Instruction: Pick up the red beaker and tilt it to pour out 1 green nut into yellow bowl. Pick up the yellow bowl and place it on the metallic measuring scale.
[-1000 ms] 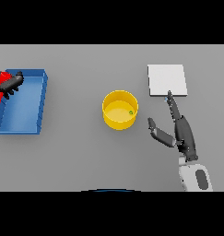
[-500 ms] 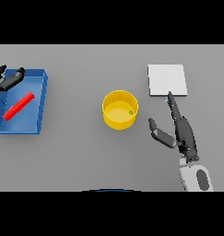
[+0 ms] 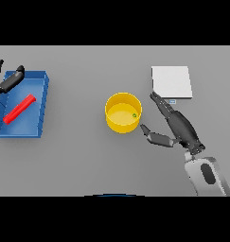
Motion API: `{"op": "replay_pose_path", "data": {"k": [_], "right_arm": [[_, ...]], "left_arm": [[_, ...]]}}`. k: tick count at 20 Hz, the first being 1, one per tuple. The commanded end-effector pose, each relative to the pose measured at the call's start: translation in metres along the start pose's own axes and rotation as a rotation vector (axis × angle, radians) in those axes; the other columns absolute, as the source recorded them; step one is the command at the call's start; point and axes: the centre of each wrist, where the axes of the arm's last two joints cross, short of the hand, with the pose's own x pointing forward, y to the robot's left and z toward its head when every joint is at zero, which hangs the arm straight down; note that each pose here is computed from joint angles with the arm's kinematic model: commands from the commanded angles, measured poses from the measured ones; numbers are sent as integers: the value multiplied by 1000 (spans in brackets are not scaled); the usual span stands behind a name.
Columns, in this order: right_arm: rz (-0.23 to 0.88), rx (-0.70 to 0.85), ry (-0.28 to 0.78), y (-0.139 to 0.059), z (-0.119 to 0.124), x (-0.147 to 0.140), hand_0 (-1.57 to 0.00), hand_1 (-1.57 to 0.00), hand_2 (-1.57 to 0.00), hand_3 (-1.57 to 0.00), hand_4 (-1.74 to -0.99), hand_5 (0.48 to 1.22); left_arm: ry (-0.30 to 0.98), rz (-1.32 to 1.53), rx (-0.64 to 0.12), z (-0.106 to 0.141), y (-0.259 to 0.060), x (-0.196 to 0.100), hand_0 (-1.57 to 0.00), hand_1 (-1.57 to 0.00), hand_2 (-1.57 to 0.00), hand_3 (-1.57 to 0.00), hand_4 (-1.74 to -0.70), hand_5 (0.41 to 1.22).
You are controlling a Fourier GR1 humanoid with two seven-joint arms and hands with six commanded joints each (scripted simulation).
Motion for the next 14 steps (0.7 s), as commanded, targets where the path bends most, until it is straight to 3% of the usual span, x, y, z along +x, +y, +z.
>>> {"op": "replay_pose_path", "data": {"k": [1, 7, 14], "right_arm": [[86, 51, -7, -3, -7, 4, 1, 1, 1, 1, -1204, 708], [538, 374, -160, -11, -49, 25, 1, 1, 1, 1, -1228, 703], [736, 643, -214, 1, -81, 33, 1, 1, 1, 1, -1219, 705]], "left_arm": [[1, 5, 0, -1, -1, -1, -11, -9, -9, -7, -719, 670], [-2, 11, -24, 1, -4, -4, -2, -2, -2, -1, -712, 672], [-4, 34, -28, 3, 0, -7, 0, 0, 0, 1, -722, 688]]}}
